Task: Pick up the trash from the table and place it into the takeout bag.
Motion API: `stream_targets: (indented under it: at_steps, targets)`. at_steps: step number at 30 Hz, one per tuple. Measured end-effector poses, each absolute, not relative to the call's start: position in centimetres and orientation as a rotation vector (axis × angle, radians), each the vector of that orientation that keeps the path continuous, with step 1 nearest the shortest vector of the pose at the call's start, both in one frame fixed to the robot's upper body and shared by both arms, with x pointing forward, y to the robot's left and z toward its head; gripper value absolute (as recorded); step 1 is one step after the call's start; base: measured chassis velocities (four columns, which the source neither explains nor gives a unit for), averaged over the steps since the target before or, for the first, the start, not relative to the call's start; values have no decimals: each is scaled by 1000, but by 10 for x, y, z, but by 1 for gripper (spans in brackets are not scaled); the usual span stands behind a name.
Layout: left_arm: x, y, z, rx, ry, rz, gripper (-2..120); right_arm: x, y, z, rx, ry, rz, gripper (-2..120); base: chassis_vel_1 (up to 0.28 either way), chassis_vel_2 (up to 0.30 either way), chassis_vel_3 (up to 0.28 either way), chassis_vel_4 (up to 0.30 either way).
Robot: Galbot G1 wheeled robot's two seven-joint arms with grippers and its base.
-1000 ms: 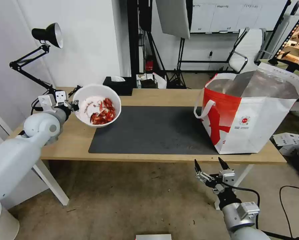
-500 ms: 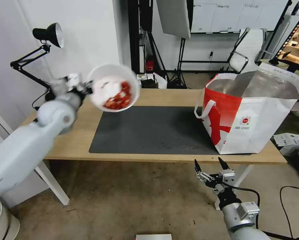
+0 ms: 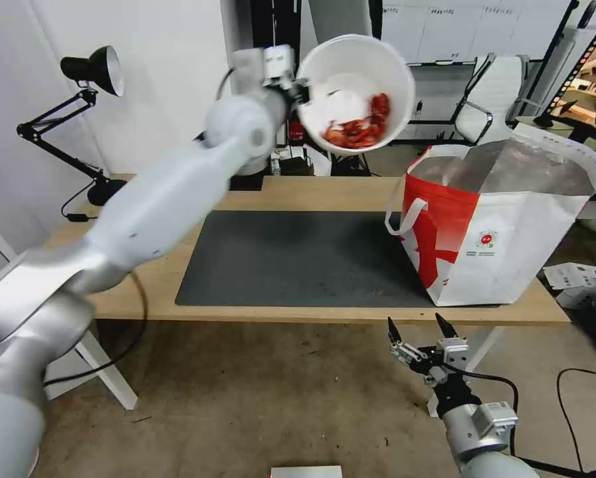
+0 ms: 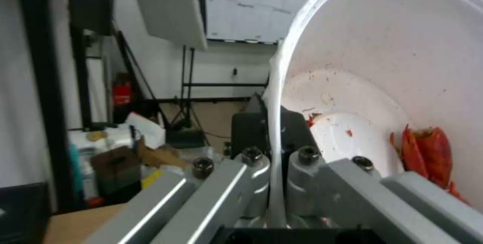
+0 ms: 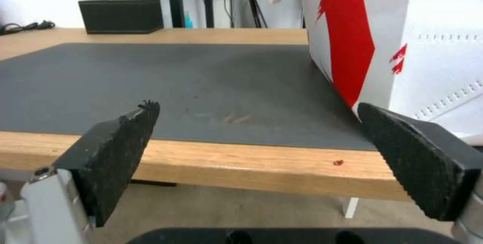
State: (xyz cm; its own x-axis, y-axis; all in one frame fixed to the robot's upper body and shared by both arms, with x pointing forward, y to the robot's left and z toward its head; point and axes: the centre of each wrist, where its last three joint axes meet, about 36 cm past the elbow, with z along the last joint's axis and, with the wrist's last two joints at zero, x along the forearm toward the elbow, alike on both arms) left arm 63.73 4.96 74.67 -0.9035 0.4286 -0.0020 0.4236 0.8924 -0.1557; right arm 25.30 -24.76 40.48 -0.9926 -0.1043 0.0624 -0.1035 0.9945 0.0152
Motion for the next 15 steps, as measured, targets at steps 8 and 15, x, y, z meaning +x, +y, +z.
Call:
stream_targets:
  at_steps: [8,15]
  targets:
    - [633,-7,743,-760,-3029,155,0,253,-248,405,160,-3074,-18,100,0,0,0,0]
    - [626,-50,737,-862,-3050,99,0,253,-248,405,160,-3074,-18,100,0,0,0,0]
